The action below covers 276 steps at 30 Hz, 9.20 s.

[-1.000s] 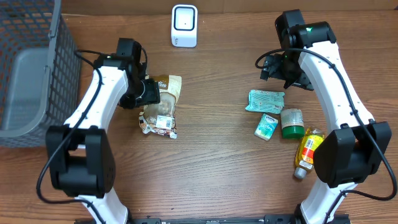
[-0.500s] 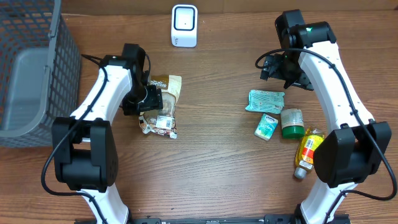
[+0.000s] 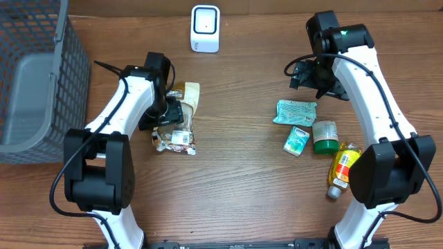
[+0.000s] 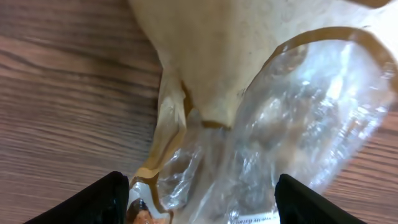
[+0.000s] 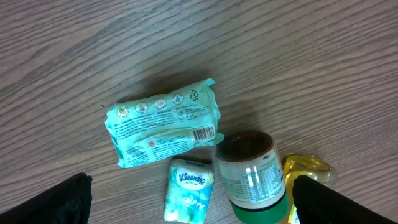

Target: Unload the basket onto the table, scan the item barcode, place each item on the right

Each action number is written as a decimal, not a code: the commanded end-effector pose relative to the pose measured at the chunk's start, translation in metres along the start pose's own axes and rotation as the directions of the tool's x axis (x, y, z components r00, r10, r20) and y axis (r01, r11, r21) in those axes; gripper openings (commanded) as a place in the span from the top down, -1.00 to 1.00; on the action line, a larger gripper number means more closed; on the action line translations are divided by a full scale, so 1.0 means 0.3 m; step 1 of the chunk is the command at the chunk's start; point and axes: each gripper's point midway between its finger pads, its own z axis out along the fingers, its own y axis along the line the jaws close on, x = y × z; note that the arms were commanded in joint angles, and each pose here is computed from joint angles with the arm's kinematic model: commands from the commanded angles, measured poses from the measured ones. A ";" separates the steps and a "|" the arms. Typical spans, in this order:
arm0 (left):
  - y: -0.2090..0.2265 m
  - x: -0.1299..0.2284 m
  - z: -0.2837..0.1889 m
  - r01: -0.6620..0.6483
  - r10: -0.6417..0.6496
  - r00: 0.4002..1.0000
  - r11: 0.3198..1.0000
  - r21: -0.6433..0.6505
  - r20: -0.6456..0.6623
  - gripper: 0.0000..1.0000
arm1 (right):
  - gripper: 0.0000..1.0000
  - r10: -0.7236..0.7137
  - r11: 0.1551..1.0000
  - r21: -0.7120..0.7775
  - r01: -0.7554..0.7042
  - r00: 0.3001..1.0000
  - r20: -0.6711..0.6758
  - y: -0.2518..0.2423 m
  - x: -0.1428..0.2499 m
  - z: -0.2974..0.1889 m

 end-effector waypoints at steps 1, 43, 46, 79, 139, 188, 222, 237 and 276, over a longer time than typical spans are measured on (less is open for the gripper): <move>0.000 0.055 0.054 0.027 -0.027 0.998 1.000 0.009 -0.051 -0.53 | -1.00 0.007 1.000 -0.004 -0.007 0.999 0.034 0.001 -0.018 -0.029; -0.016 -0.036 -0.090 -0.047 0.034 0.987 0.996 0.081 0.160 -0.99 | -1.00 0.007 1.000 -0.004 -0.007 0.999 0.034 0.001 -0.018 -0.029; -0.001 -0.045 -0.090 -0.039 0.028 0.985 0.997 0.063 0.169 -1.00 | -1.00 0.007 1.000 -0.004 -0.007 0.999 0.034 0.001 -0.017 -0.029; 0.034 -0.043 0.002 -0.021 0.019 0.984 1.000 0.008 0.178 -0.77 | -1.00 0.007 1.000 -0.004 -0.007 0.999 0.034 0.001 -0.017 -0.029; -0.046 0.049 -0.022 -0.072 0.063 0.996 0.985 0.158 0.060 -1.00 | -1.00 0.007 1.000 -0.004 -0.007 0.999 0.034 0.001 -0.018 -0.029; -0.366 0.150 -0.487 -0.299 0.163 0.954 0.534 0.791 0.250 0.92 | -1.00 0.007 1.000 -0.004 -0.007 0.999 0.034 0.001 -0.017 -0.029; -0.382 0.183 -0.511 -0.243 0.162 0.969 0.488 0.838 0.186 0.91 | -1.00 0.007 1.000 -0.004 -0.007 0.999 0.034 0.001 -0.018 -0.029; -0.371 0.168 -0.491 -0.249 0.151 0.968 0.527 0.812 0.198 0.92 | -1.00 0.007 1.000 -0.004 -0.007 0.999 0.034 0.001 -0.018 -0.029; -0.331 0.152 -0.453 -0.187 0.104 0.982 0.628 0.755 0.156 0.92 | -1.00 0.007 1.000 -0.004 -0.007 0.999 0.034 0.001 -0.018 -0.029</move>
